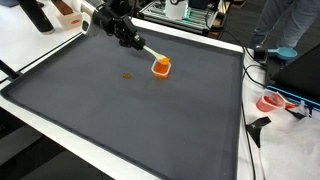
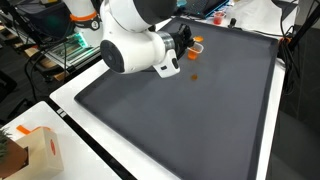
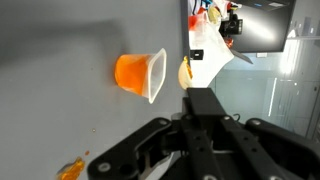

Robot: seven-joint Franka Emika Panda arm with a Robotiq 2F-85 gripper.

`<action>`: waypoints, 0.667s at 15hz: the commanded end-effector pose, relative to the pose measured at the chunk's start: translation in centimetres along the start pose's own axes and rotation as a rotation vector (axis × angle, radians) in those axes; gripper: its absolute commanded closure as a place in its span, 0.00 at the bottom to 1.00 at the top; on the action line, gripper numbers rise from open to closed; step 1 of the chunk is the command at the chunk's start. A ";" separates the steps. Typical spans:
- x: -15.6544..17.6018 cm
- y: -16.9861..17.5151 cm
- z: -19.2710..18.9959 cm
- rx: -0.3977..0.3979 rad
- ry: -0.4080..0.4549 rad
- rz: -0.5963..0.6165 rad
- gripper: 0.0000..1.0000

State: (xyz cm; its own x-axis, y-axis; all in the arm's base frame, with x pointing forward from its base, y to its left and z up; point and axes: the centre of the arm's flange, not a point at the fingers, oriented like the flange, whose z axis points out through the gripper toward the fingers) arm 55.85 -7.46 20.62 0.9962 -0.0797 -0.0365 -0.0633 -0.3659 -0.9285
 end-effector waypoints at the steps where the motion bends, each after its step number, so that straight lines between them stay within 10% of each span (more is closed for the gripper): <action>1: 0.3 -0.6 -1.5 0.082 0.024 -0.030 0.97; 10: 1.6 -4.7 -7.3 0.143 0.137 -0.071 0.97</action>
State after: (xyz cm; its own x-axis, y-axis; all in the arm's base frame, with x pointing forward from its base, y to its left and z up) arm 57.43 -11.26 25.77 0.9892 -0.1373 0.0520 0.0133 -0.2693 -0.9630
